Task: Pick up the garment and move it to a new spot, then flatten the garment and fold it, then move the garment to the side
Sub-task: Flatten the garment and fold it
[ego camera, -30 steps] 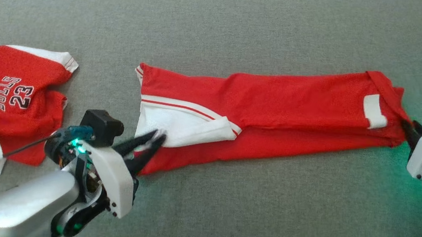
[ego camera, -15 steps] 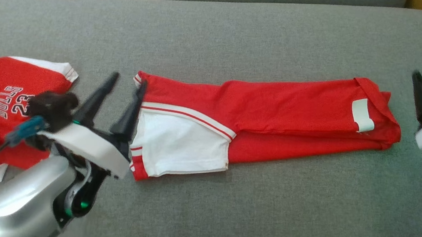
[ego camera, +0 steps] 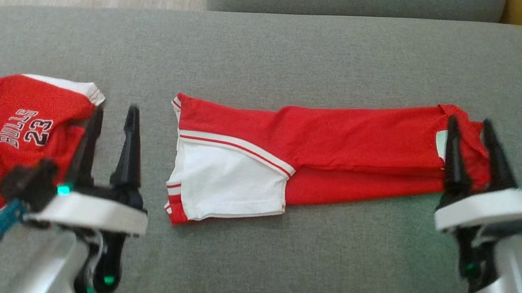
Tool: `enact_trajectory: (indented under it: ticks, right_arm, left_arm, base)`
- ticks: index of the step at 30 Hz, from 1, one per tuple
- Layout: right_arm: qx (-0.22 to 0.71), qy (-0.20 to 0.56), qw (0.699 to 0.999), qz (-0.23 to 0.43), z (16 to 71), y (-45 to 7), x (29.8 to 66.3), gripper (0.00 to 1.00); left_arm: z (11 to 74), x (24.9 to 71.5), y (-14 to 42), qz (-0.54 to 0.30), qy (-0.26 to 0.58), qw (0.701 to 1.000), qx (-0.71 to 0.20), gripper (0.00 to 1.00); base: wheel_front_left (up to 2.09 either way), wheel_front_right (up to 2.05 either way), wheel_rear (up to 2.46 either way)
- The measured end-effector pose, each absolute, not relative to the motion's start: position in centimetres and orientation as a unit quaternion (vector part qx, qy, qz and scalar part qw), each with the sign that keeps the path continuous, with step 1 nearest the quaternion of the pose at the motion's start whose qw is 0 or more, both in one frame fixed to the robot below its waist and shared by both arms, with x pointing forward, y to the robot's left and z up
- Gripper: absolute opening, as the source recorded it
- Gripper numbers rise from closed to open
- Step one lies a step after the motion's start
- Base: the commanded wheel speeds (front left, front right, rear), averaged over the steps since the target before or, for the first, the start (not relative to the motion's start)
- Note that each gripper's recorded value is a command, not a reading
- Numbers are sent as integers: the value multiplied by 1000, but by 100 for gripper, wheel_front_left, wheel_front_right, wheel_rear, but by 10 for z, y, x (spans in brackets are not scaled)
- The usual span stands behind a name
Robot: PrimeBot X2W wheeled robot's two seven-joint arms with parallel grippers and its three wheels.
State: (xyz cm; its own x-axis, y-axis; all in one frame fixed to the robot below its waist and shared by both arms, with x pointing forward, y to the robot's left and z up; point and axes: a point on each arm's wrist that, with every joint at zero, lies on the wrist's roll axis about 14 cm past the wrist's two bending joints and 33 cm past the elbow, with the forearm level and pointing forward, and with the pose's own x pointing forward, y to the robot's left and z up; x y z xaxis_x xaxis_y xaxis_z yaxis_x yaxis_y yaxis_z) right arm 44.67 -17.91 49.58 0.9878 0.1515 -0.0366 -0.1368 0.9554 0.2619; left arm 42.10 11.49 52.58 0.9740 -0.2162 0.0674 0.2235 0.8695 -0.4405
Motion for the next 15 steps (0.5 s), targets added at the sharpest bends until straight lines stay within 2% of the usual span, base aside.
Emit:
enact_trajectory:
  ticks: [4, 9, 15]
  right_arm:
    - [137, 43, 987, 66, 477, -169, 435, 100]
    - [134, 44, 989, 50, 474, -175, 443, 100]
    - [132, 107, 985, -21, 439, -212, 457, 100]
  left_arm:
    - [501, 411, 116, -103, 13, 966, -235, 100]
    - [495, 416, 120, -99, 10, 967, -233, 100]
    - [481, 422, 116, -104, 23, 967, -232, 100]
  base:
    - [0, 0, 0]
    - [0, 0, 0]
    - [0, 0, 0]
